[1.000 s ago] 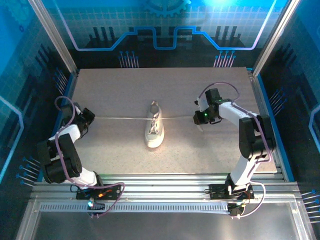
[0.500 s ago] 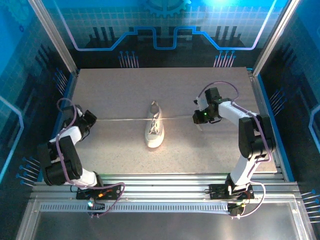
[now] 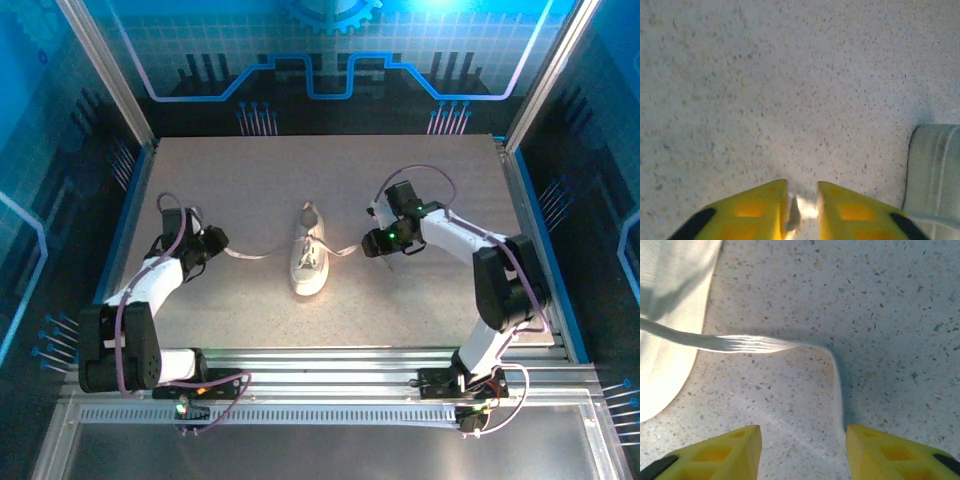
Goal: Tie the shoes
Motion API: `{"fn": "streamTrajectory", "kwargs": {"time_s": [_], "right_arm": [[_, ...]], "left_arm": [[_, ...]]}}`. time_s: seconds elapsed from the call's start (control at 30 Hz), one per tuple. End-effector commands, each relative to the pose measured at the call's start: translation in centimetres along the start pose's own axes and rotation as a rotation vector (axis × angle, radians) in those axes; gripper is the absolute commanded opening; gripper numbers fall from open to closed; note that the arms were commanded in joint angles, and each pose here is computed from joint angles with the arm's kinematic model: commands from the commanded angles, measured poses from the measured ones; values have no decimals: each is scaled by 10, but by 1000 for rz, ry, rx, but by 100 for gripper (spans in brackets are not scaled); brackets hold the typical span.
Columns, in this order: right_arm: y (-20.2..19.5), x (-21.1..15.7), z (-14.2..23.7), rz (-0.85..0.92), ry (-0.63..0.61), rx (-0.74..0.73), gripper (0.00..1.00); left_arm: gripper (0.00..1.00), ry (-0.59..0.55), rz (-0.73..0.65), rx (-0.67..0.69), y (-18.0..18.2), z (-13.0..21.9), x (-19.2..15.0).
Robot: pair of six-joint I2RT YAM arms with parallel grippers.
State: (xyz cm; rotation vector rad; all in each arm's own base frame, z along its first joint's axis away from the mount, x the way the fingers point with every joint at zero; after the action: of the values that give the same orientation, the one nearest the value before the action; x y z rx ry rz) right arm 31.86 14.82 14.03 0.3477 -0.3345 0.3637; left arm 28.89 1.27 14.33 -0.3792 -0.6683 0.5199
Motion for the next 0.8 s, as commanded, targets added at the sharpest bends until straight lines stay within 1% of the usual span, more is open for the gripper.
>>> {"fn": "streamTrajectory", "kwargs": {"time_s": [0.0,0.07,0.1,0.17,0.23,0.3,0.37,0.47,0.57,0.63,0.67,0.7,0.77], "right_arm": [[8,-5,19,7,-34,-15,51],[10,-8,27,16,-53,-28,52],[10,-10,30,15,-59,-35,52],[11,-13,36,10,-83,-42,53],[14,-16,37,9,-112,-24,53],[18,-17,37,10,-125,-2,54],[22,-18,35,16,-121,6,54],[32,-19,27,35,-115,25,54],[41,-18,17,45,-111,44,54],[49,-16,12,49,-116,60,54],[52,-15,9,54,-117,72,54],[56,-13,6,61,-122,83,54],[61,-11,1,79,-122,87,54]], "left_arm": [[33,8,-78,21,-11,19,4],[39,-4,-145,14,-19,30,10],[44,-9,-171,15,-22,35,13],[45,-26,-223,-7,-31,45,18],[46,-35,-295,-75,-44,51,18],[47,-17,-383,-127,-59,50,14],[47,33,-506,-165,-74,43,5],[48,140,-725,-194,-91,23,-14],[50,243,-924,-163,-92,1,-27],[53,325,-1074,-101,-82,-13,-32],[54,345,-1115,-71,-78,-19,-31],[54,377,-1154,-69,-75,-25,-31],[55,416,-1194,-96,-76,-35,-31]]}}
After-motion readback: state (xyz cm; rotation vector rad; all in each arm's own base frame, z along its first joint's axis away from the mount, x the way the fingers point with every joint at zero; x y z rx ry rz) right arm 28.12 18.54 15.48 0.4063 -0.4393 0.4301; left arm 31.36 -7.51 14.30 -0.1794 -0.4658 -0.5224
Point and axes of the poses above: each hand's point on the last joint's axis, 136 mm out from that joint toward the fingers, its own z axis back along the fingers, its own y axis along the line the jaws close on, x = y × z, the point moved 8 cm from there along z, back along the fingers
